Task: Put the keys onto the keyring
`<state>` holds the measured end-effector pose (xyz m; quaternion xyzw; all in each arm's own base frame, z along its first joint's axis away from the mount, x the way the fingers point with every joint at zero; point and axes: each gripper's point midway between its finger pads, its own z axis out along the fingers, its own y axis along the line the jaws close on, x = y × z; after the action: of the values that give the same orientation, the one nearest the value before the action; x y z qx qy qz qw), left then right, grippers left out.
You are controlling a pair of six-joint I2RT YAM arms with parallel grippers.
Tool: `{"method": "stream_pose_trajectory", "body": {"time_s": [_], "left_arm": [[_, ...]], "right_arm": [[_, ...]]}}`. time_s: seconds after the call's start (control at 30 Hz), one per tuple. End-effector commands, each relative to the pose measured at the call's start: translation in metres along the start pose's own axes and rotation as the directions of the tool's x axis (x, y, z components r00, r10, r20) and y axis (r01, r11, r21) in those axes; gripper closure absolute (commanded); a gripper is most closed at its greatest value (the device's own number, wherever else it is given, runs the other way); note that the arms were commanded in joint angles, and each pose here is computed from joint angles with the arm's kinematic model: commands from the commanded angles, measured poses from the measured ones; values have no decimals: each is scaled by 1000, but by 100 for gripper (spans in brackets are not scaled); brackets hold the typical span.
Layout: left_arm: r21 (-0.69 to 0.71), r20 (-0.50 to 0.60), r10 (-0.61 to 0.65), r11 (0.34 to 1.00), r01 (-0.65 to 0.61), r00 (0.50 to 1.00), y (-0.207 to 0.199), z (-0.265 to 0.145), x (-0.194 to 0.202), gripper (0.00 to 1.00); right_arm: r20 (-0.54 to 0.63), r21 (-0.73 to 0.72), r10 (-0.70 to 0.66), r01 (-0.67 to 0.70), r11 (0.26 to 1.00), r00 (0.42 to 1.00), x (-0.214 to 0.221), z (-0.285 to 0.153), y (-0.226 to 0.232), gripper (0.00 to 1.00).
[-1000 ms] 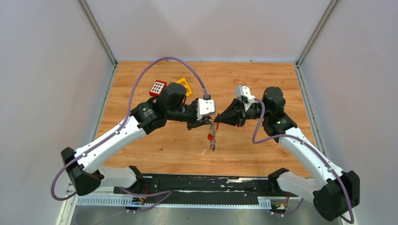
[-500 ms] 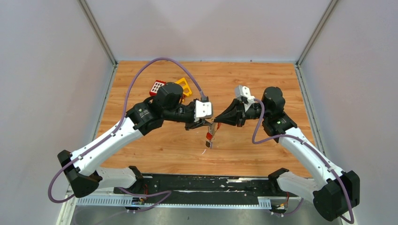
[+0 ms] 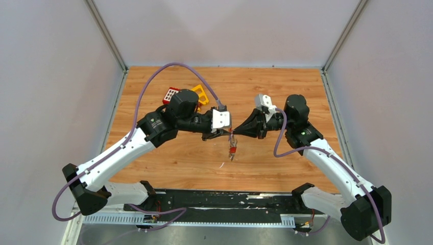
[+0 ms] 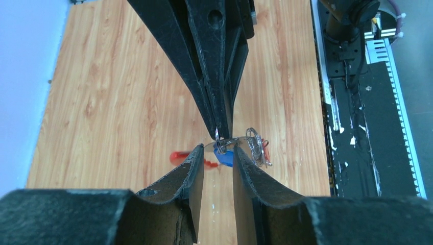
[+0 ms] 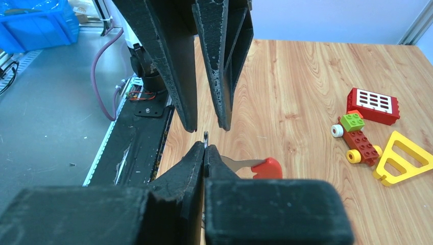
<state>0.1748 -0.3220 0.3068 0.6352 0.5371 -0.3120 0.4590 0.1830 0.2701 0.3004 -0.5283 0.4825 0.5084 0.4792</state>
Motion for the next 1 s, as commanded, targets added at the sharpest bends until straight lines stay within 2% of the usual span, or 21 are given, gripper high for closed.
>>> {"method": "stream_pose_trajectory", "body": {"time_s": [0.0,0.37,0.6,0.73,0.97], "left_arm": [[23,64,1,1000,-3,998,-1,5,-11,67],[33,45,-26,999,24,999,-2,11,-3,84],[34,41,-51,998,50,998,-1,14,-1,100],[7,30,-98,995,98,995,7,16,-5,100],[-70,-139,-230,972,222,963,21,8,6,100]], "right_arm": [[27,-24,-69,70,997,997,-18,-1,4,100],[28,-24,-73,74,997,997,-19,-2,5,100],[26,-16,-72,73,997,997,-18,-1,4,100],[10,17,-84,84,996,996,-14,-2,-2,99],[-31,110,-162,165,980,986,-13,-9,-14,71]]}}
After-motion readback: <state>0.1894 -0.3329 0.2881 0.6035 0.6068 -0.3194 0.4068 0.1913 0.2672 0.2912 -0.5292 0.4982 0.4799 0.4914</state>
